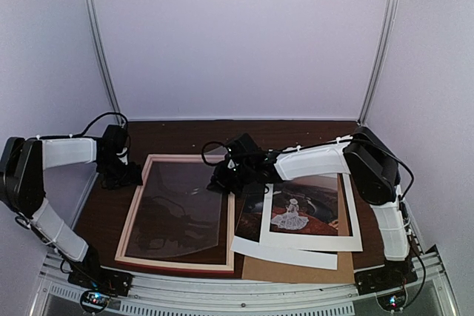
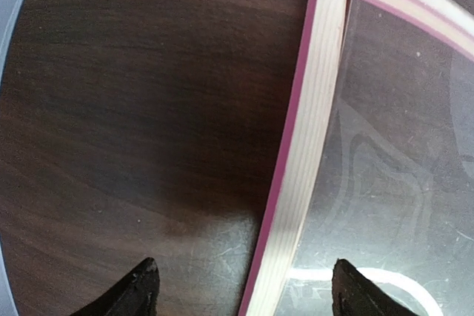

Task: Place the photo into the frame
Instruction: Move the frame body to the center of the board, then place the glass panel at the frame body.

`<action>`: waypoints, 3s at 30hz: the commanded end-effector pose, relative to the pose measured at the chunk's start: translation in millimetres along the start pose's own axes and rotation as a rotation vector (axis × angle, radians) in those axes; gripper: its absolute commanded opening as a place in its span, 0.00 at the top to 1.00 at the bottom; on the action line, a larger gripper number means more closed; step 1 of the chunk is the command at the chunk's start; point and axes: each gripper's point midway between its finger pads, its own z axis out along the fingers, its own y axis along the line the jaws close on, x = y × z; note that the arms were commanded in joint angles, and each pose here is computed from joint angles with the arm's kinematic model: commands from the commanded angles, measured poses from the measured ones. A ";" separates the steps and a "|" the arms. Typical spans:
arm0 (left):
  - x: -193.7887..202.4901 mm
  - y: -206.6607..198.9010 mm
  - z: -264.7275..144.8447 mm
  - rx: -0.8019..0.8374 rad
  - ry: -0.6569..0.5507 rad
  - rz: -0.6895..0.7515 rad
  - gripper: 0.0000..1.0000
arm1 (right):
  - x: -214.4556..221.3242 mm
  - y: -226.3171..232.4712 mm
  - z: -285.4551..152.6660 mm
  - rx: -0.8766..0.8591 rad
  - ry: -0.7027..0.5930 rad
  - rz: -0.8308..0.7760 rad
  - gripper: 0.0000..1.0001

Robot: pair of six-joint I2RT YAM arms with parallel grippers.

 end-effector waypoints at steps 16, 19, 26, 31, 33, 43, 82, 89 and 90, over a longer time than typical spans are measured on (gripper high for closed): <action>-6.3 -21.3 41.6 0.068 0.050 0.032 0.70 | -20.5 19.1 -14.2 -0.058 0.002 -0.038 1.00; -11.5 -21.9 42.6 0.064 0.037 0.030 0.73 | -21.1 17.3 -13.0 -0.056 0.005 -0.037 1.00; -23.5 -18.3 44.2 0.035 -0.006 -0.013 0.88 | -32.9 16.5 -15.6 -0.066 0.001 -0.028 1.00; -29.8 -21.9 45.3 0.049 -0.024 -0.039 0.90 | -39.4 22.0 -18.1 -0.070 0.007 -0.049 1.00; -30.1 -22.9 46.4 0.052 -0.019 -0.043 0.90 | -42.3 24.3 -18.5 -0.073 0.012 -0.054 1.00; -27.5 -18.5 37.0 0.039 -0.028 -0.065 0.76 | -51.3 48.5 -16.8 -0.122 0.056 -0.101 1.00; -74.3 76.0 -145.1 -0.142 -0.568 -0.351 0.02 | 7.6 232.2 -71.9 -0.434 0.082 -0.302 1.00; -69.3 85.3 -160.4 -0.169 -0.623 -0.366 0.02 | -9.7 183.4 -37.2 -0.324 0.047 -0.230 1.00; -69.1 85.1 -160.4 -0.168 -0.623 -0.365 0.02 | -13.4 172.6 -31.6 -0.302 0.038 -0.217 1.00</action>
